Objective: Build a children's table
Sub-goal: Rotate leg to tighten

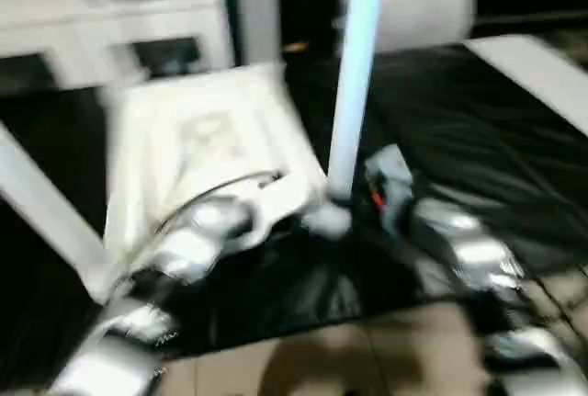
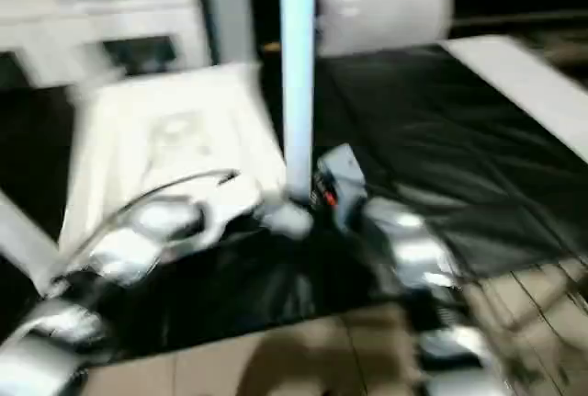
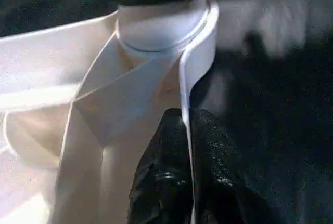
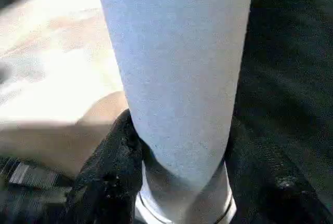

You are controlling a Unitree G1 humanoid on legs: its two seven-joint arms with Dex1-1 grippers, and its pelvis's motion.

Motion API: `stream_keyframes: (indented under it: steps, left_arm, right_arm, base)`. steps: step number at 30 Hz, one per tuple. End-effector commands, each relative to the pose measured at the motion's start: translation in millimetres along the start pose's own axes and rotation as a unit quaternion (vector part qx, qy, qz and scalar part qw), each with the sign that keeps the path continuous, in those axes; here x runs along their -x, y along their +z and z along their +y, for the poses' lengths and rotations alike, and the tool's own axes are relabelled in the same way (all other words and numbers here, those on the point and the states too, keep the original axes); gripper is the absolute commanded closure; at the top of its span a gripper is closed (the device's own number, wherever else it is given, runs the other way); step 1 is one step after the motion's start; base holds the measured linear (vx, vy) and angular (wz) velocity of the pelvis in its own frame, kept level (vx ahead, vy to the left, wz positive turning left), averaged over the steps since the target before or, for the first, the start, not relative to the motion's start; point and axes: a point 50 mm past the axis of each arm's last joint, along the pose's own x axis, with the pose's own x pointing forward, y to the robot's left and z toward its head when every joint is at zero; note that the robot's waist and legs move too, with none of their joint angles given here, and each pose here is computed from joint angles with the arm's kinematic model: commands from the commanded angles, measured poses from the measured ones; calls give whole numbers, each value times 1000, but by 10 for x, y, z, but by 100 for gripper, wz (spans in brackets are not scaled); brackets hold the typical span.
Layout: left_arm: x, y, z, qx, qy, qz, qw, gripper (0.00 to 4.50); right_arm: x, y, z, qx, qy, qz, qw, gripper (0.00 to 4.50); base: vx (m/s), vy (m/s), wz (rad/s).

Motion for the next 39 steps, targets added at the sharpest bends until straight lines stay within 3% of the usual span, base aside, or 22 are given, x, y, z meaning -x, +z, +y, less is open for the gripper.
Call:
stream_keyframes:
  steps: [1, 2, 5, 9, 14, 17, 18, 23, 26, 29, 30, 34, 37, 39]
  left_arm:
    - [-81, 334, -107, -36, -20, -55, 998, 450]
    - [-81, 334, -107, -36, -20, -55, 998, 450]
    - [-86, 309, -134, -59, -20, -50, 997, 450]
    - [-54, 236, -103, -64, -17, -38, 997, 450]
    - [137, -32, 69, -79, -15, -6, 997, 450]
    - [193, -100, 110, -87, -20, 4, 996, 450]
    - [253, -157, 127, -116, -41, 7, 992, 450]
    - [332, -214, 117, -146, -84, 4, 986, 450]
    - [404, -267, 83, -173, -140, 9, 975, 450]
    - [447, -288, 53, -186, -182, 13, 965, 450]
    - [454, -291, 49, -191, -189, 13, 963, 450]
    - [476, -287, 20, -205, -215, 11, 955, 450]
    - [463, -269, -7, -216, -231, 10, 948, 450]
    - [458, -266, -14, -216, -234, 9, 948, 450]
  right_arm:
    - [-99, -108, 168, -25, 10, 24, 999, 259]
    - [-99, -108, 168, -25, 10, 24, 999, 259]
    - [-124, -37, 225, -22, 14, -14, 1000, 189]
    - [-85, -13, 195, -10, 20, -31, 999, 151]
    - [188, -21, -66, 23, 46, -75, 996, 120]
    - [276, -13, -138, 39, 63, -80, 994, 87]
    - [371, -5, -195, 71, 97, -77, 990, 67]
    - [515, -24, -259, 130, 168, -44, 976, 33]
    - [604, 6, -334, 165, 215, -24, 962, 33]
    - [642, 72, -356, 159, 257, -26, 953, 33]
    - [651, 84, -360, 158, 268, -25, 950, 59]
    - [663, 92, -337, 157, 312, -8, 937, 93]
    - [641, 71, -260, 158, 363, 14, 918, 116]
    - [624, 63, -251, 157, 368, 18, 916, 138]
  base:
    - [0, 0, 0]
    - [0, 0, 0]
    - [18, -5, 2]
    - [0, 0, 0]
    - [0, 0, 0]
    - [0, 0, 0]
    - [0, 0, 0]
    - [0, 0, 0]
    - [0, 0, 0]
    - [0, 0, 0]
    - [0, 0, 0]
    - [0, 0, 0]
    - [0, 0, 0]
    - [0, 0, 0]
